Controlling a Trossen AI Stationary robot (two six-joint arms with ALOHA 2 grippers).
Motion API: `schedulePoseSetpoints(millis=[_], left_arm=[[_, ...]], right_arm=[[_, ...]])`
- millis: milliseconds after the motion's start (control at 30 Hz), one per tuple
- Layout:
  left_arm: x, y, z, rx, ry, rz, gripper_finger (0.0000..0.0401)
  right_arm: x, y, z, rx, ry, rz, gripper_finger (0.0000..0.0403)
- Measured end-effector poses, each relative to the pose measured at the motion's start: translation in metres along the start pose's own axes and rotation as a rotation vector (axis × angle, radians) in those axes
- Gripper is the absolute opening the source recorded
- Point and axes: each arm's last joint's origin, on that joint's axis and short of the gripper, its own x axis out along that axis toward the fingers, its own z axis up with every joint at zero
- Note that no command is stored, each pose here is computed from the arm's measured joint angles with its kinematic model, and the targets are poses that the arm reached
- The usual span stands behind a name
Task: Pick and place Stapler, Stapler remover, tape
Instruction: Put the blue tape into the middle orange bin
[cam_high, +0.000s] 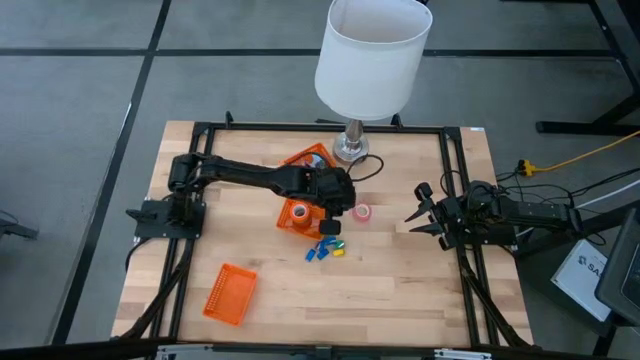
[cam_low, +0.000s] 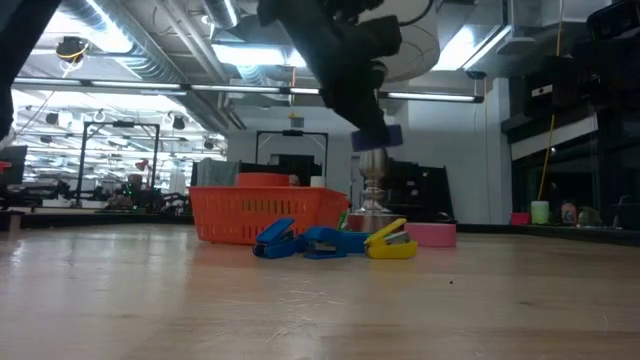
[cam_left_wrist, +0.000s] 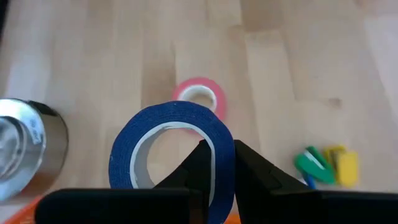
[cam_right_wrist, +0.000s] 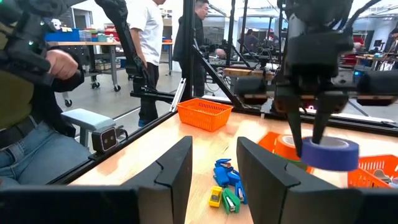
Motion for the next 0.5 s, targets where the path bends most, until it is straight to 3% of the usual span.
schedulePoseSetpoints(millis=[267,500], left_arm=[[-0.035,-0.002,-0.006,0.033,-0.03,-0.091,0.0038],[-0.065,-0.001,-0.033,-0.088,-0.024,0.014,0.0041]], right_arm=[[0.0,0.0,0.0,0.0,-0.001,0.0,0.0129],[0.0,0.0,0.0,0.0,0.0,0.0,0.0129]])
